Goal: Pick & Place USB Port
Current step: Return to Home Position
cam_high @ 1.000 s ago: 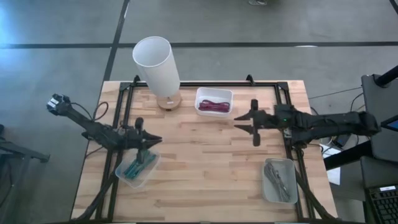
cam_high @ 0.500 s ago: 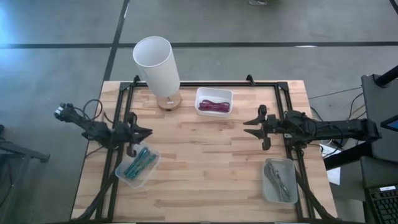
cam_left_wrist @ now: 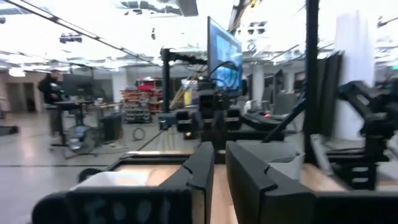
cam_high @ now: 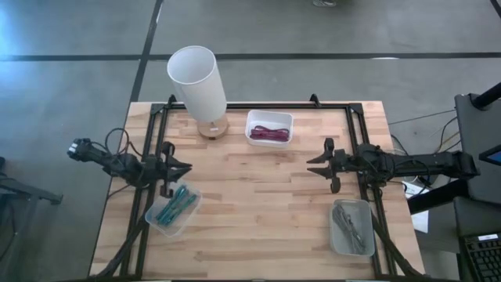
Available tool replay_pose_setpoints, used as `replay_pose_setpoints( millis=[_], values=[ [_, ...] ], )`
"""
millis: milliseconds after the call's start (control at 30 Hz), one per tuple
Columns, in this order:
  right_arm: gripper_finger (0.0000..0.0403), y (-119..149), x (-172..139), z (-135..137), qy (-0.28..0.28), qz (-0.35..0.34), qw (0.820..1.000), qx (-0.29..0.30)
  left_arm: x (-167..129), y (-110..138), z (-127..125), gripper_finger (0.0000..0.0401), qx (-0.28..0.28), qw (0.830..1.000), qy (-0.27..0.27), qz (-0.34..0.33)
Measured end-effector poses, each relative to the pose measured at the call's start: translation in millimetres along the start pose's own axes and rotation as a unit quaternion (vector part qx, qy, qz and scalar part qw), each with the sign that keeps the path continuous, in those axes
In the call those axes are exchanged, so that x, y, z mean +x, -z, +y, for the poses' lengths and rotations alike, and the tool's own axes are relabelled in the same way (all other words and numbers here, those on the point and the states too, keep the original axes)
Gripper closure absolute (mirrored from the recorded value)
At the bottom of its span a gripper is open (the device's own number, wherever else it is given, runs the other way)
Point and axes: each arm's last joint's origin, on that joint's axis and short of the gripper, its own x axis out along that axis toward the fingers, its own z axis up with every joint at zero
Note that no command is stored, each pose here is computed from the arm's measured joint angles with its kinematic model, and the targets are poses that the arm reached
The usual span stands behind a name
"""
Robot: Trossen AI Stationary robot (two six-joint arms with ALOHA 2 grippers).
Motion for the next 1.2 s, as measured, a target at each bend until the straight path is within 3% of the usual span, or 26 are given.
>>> replay_pose_setpoints(
  millis=[367,633,767,1000,1200],
  values=[
    [0.031,11,-14,1,-0.007,-0.043,0.999,-0.007,1,12,6,0.0354,0.002,0.998,-0.023,0.054],
    [0.0318,10,-25,2,-0.007,-0.073,0.997,-0.029,1,8,7,0.0355,0.033,0.999,-0.026,0.035],
    [0.0319,14,-28,2,-0.006,-0.06,0.997,-0.038,1,8,7,0.0355,0.023,0.999,-0.026,0.036],
    [0.0319,21,-31,2,-0.003,-0.029,1.0,0.002,1,14,7,0.0355,0.022,0.998,-0.025,0.06],
    [0.0321,21,-32,2,0.0,-0.028,0.999,-0.031,0,20,8,0.0355,0.015,0.994,-0.047,0.093]
  ],
)
